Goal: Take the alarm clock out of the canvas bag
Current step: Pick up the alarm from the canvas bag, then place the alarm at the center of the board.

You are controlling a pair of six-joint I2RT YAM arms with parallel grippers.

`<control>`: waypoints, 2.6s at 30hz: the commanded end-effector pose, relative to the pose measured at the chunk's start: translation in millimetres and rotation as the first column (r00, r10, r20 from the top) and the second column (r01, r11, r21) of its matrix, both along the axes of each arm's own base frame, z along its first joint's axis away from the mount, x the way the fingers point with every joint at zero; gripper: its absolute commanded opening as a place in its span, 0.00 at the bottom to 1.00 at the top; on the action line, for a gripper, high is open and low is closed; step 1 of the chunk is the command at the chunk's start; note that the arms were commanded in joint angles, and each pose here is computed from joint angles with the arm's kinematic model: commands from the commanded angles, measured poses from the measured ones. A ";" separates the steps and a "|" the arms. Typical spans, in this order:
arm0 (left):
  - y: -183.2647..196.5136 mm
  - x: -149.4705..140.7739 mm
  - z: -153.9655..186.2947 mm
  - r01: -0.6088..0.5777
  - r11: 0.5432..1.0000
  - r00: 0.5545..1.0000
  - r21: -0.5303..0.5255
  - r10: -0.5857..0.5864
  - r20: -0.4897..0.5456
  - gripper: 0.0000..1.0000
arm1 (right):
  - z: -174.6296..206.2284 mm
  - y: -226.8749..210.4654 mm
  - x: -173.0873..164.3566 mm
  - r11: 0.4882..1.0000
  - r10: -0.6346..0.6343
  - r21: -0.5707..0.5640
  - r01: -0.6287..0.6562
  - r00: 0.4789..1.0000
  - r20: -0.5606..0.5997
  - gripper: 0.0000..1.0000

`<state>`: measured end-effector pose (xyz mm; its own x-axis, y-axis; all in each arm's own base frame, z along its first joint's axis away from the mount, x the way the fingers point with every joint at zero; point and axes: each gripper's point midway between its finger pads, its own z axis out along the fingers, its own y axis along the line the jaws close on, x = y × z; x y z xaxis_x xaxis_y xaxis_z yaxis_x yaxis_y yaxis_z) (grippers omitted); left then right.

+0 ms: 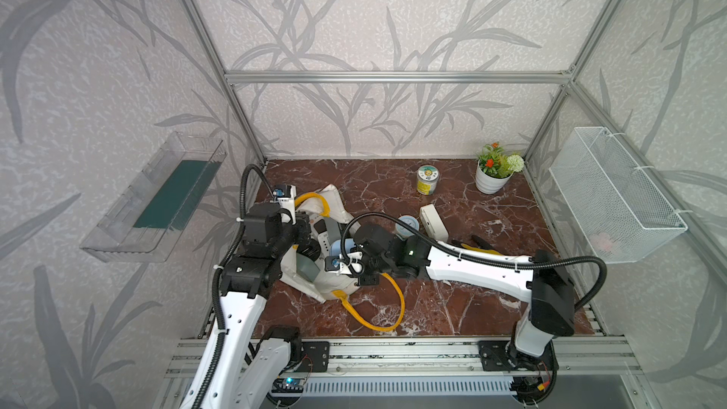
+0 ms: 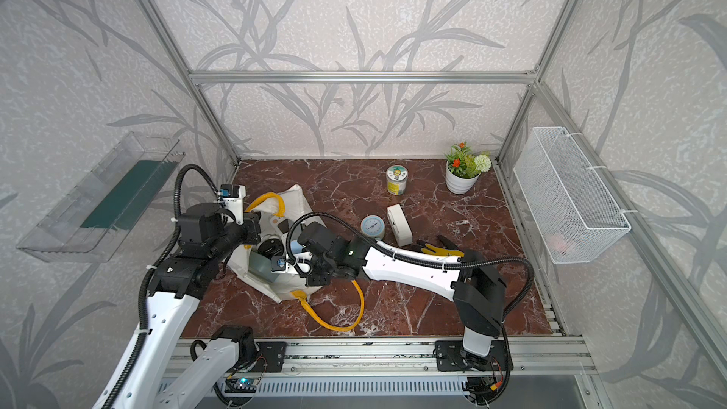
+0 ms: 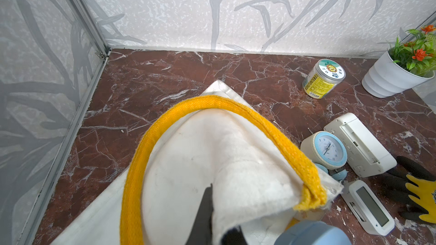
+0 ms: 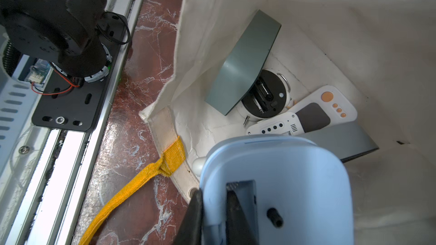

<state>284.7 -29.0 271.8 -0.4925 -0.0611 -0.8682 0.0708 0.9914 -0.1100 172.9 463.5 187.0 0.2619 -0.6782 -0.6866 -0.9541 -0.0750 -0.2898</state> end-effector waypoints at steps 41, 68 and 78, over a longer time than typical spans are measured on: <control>16.4 -13.6 5.5 -0.033 0.993 0.999 0.113 0.034 -0.006 0.00 | -32.1 -38.2 180.0 0.904 -0.422 0.026 0.427 0.900 -0.113 0.09; 11.4 -12.8 7.1 -0.011 0.995 1.000 0.095 0.011 0.007 0.00 | -126.0 -66.5 213.9 0.816 -0.575 -0.246 0.524 0.781 -0.243 0.11; 9.5 -12.1 10.2 -0.007 0.997 1.000 0.081 0.006 0.014 0.00 | -128.2 -70.0 212.3 0.803 -0.591 -0.263 0.534 0.768 -0.247 0.43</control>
<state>271.7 -21.1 267.5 -0.5149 0.0083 -0.8572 0.0677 0.9972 -0.0309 387.8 395.3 61.3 -0.3897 -0.7452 -0.5412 -0.8780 0.4780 -0.0260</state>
